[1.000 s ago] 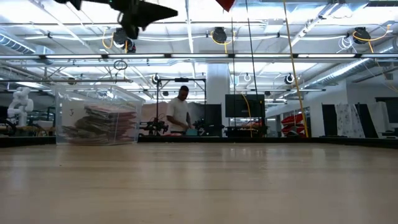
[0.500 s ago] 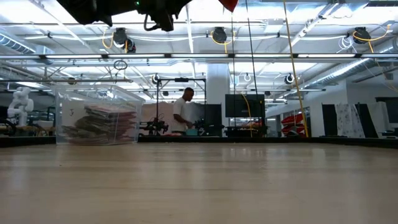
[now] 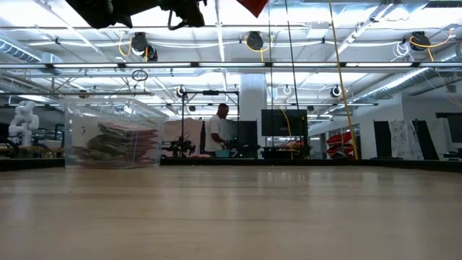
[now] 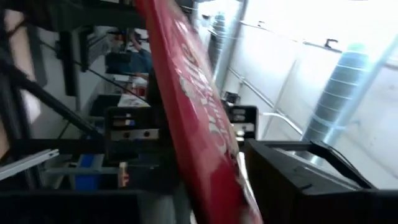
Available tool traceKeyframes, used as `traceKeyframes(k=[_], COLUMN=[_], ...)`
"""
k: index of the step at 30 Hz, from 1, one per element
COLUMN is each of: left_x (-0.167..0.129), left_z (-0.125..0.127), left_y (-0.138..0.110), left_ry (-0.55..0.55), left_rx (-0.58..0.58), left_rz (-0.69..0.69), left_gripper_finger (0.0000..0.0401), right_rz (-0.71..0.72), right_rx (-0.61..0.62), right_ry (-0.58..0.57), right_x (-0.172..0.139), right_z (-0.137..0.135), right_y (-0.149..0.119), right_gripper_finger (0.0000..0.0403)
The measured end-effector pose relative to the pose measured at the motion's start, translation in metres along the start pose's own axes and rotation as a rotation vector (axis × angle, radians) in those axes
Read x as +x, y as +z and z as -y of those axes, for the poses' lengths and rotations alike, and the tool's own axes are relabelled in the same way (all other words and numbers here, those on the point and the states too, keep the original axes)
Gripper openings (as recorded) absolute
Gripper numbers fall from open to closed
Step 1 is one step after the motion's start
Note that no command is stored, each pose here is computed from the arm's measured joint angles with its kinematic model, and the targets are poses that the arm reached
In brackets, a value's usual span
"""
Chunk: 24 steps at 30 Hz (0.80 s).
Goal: Sort popcorn bags into baskets
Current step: Put the red popcorn bag into the transparent container
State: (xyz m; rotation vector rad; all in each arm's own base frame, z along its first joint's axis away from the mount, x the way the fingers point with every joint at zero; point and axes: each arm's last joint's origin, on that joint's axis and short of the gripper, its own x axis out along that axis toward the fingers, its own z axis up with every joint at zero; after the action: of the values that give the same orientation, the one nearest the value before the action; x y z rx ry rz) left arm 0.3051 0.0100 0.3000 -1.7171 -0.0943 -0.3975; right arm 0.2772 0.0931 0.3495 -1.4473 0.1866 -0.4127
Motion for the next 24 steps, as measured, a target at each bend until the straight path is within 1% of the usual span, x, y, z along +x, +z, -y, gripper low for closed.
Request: traceKeyframes(k=[4, 7, 9, 12, 15, 17, 21, 24], left_x=[-0.001, -0.002, -0.003, -0.005, -0.009, -0.011, -0.017, -0.020], left_z=[0.005, 0.006, 0.007, 0.008, 0.011, 0.013, 0.017, 0.019], left_y=[0.002, 0.007, 0.011, 0.019, 0.029, 0.037, 0.051, 0.058], left_ry=[-0.043, -0.033, -0.033, -0.029, -0.029, -0.026, -0.024, -0.022], left_rx=[0.036, 0.096, 0.126, 0.155, 0.198, 0.235, 0.337, 0.440], left_rz=[-0.030, -0.032, -0.034, -0.038, -0.019, -0.015, 0.000, 0.026], left_gripper_finger=[0.0089, 0.0047, 0.0029, 0.0020, 0.0028, 0.0033, 0.0034, 0.0028], right_rz=[0.000, 0.000, -0.003, -0.008, -0.030, -0.049, -0.092, -0.144], right_rx=[0.077, 0.191, 0.284, 0.469, 0.696, 0.892, 1.263, 1.612], right_ry=[0.001, 0.008, 0.007, 0.006, 0.002, 0.001, 0.035, 0.029], right_x=[0.000, 0.000, 0.000, 0.000, -0.001, -0.002, -0.001, 0.002], right_z=[0.000, -0.001, -0.001, -0.001, -0.002, -0.003, -0.010, -0.015], right_y=[0.000, 0.000, 0.000, 0.000, 0.001, 0.001, 0.000, -0.005], right_gripper_finger=[0.0000, 0.0005, 0.0013, 0.0029, 0.0043, 0.0052, 0.0065, 0.0072])
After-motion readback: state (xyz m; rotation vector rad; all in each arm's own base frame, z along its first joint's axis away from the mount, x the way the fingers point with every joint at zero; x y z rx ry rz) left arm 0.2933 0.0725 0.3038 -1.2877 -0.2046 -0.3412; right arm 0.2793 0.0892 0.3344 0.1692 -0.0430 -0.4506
